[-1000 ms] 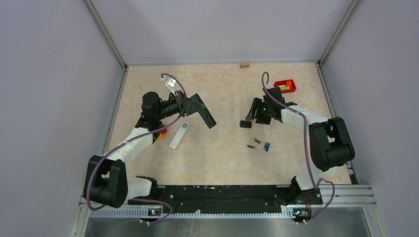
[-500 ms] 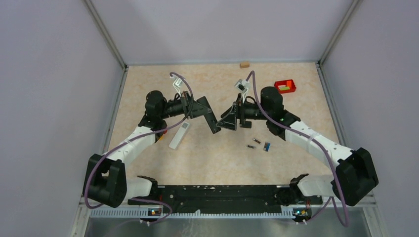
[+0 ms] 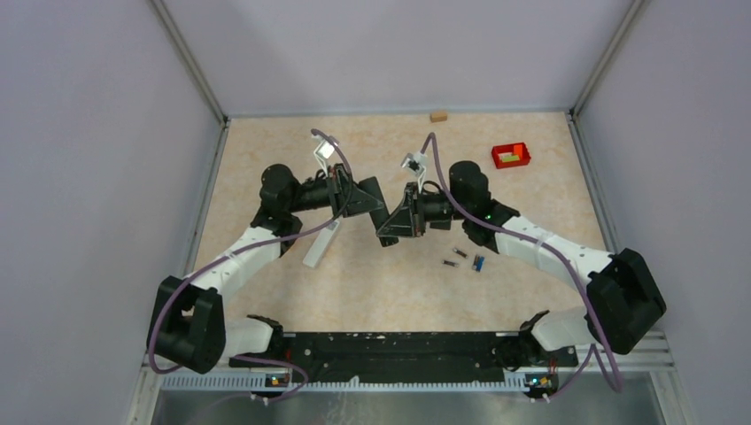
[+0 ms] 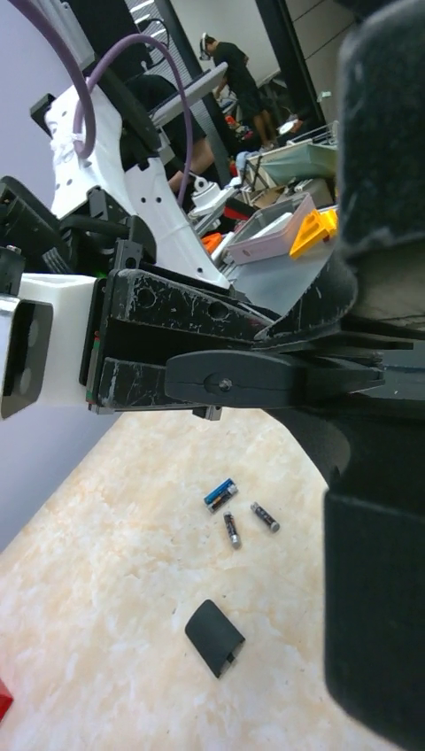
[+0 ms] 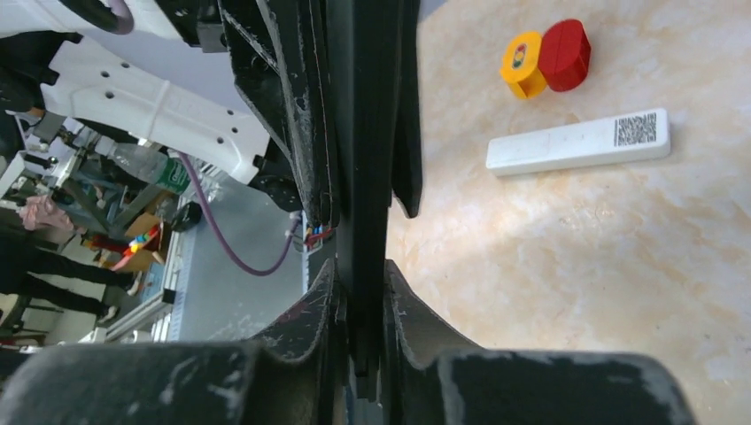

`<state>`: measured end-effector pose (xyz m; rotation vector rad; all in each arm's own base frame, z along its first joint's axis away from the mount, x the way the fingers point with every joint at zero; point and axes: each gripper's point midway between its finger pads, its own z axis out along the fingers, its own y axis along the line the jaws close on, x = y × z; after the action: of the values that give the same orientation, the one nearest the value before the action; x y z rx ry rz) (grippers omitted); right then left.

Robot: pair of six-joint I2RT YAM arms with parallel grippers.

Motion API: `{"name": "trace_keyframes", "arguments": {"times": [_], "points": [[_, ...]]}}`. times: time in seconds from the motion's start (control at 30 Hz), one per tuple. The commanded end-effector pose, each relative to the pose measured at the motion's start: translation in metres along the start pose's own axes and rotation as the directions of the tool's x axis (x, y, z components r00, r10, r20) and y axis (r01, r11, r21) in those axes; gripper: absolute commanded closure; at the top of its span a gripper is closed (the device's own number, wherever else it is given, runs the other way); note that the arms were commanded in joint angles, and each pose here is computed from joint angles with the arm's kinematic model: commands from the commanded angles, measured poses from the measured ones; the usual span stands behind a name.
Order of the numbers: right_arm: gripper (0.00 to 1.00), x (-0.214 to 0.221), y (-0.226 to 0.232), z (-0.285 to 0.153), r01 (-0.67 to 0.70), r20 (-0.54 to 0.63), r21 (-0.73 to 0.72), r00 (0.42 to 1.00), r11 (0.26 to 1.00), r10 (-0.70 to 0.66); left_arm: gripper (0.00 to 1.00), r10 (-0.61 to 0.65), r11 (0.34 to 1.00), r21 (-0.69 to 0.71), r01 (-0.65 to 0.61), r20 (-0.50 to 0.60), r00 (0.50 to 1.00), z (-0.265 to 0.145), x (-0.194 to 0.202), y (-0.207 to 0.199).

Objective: Load the batteries into the remote control
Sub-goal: Adjust the remote control.

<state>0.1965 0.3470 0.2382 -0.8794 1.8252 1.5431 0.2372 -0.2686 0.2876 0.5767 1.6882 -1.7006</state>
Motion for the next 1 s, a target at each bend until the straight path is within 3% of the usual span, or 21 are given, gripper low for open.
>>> {"name": "trace_keyframes", "arguments": {"times": [0.0, 0.1, 0.23, 0.3, 0.43, 0.47, 0.57, 0.63, 0.73, 0.83, 0.97], "points": [[0.95, -0.032, 0.028, 0.003, 0.058, 0.122, -0.09, 0.991, 0.994, -0.047, 0.68, 0.075, 0.996, 0.035, -0.078, 0.09, 0.993, 0.003, -0.027, -0.021], [0.98, -0.04, 0.03, 0.003, 0.029, 0.168, -0.1, 0.986, 0.995, -0.012, 0.54, 0.061, 0.997, 0.039, -0.067, 0.135, 0.989, 0.001, -0.032, -0.025], [0.99, -0.043, 0.033, 0.005, 0.011, 0.179, -0.121, 0.984, 0.993, 0.011, 0.55, 0.046, 0.996, 0.067, -0.058, 0.168, 0.985, 0.0, -0.035, -0.031], [0.99, -0.042, 0.031, 0.006, 0.002, 0.168, -0.123, 0.986, 0.992, 0.019, 0.62, 0.042, 0.995, 0.08, -0.056, 0.169, 0.985, 0.0, -0.034, -0.032], [0.95, -0.039, 0.028, 0.007, -0.008, 0.149, -0.108, 0.989, 0.994, 0.024, 0.99, 0.028, 0.996, 0.084, -0.042, 0.159, 0.987, 0.0, -0.031, -0.03], [0.89, -0.039, 0.026, 0.007, -0.01, 0.149, -0.098, 0.989, 0.995, 0.025, 1.0, 0.031, 0.996, 0.083, -0.044, 0.159, 0.987, 0.0, -0.031, -0.029], [0.5, -0.044, 0.018, 0.004, -0.027, 0.164, -0.023, 0.986, 0.999, 0.03, 1.0, 0.037, 0.998, 0.039, -0.044, 0.177, 0.984, -0.001, -0.032, -0.021], [0.35, -0.049, 0.009, -0.003, -0.038, 0.187, 0.053, 0.982, 0.998, 0.028, 1.0, 0.045, 0.998, -0.063, -0.032, 0.221, 0.974, -0.004, -0.039, -0.004], [0.34, -0.053, -0.015, -0.021, -0.102, 0.223, 0.196, 0.973, 0.975, 0.057, 1.0, 0.076, 0.961, -0.275, 0.0, 0.267, 0.961, -0.014, -0.046, 0.03], [0.42, -0.043, -0.046, -0.044, -0.183, 0.234, 0.347, 0.967, 0.92, 0.104, 1.0, 0.099, 0.898, -0.438, 0.036, 0.282, 0.954, -0.027, -0.048, 0.058], [0.57, -0.004, -0.096, -0.082, -0.2, 0.166, 0.631, 0.979, 0.75, 0.122, 1.0, 0.112, 0.834, -0.548, 0.067, 0.287, 0.951, -0.041, -0.047, 0.079]]}}
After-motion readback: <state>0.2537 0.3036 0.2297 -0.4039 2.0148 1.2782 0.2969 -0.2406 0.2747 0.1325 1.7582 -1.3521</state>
